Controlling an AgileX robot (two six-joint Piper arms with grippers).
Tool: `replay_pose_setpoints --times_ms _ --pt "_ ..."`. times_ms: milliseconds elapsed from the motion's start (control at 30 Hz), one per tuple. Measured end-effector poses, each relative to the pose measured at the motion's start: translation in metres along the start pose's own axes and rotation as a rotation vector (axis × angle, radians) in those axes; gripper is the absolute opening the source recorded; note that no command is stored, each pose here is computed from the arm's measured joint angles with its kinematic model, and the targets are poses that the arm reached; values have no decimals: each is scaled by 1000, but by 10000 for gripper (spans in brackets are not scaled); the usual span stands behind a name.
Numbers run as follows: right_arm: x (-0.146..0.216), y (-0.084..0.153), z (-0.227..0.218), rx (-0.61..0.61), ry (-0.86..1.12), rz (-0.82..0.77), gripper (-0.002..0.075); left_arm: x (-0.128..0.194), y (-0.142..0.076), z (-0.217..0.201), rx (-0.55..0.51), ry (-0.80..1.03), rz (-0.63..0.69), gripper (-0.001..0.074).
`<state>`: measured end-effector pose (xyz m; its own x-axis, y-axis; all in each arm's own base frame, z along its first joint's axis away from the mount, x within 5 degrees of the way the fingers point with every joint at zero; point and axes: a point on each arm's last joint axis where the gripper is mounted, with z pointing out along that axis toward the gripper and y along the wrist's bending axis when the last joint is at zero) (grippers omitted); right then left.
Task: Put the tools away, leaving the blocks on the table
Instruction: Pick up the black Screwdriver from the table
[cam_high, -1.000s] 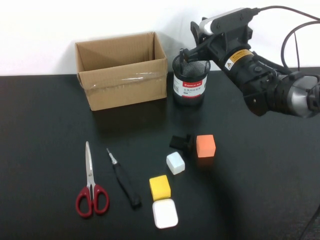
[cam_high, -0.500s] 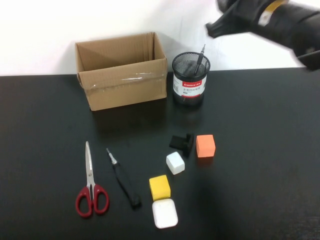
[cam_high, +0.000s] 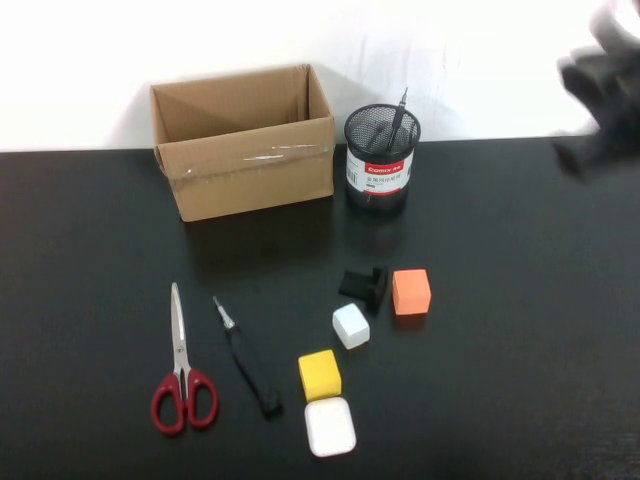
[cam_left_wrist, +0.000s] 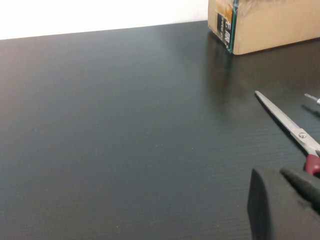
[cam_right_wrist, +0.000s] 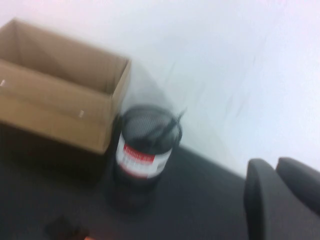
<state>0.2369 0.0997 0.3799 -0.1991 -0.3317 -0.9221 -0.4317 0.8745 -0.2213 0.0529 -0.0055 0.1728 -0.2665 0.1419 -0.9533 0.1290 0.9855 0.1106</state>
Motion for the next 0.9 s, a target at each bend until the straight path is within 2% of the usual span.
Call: replay_pose_setpoints --times_ms 167,400,700,900 --pt "38 8 -51 -5 -17 44 -7 0 0 0 0 0 0 0" --pt "69 15 -103 5 -85 79 -7 0 0 0 0 0 0 0" --pt "93 20 -112 2 -69 82 -7 0 0 0 0 0 0 0" --pt "96 19 -111 19 -46 28 -7 0 0 0 0 0 0 0"
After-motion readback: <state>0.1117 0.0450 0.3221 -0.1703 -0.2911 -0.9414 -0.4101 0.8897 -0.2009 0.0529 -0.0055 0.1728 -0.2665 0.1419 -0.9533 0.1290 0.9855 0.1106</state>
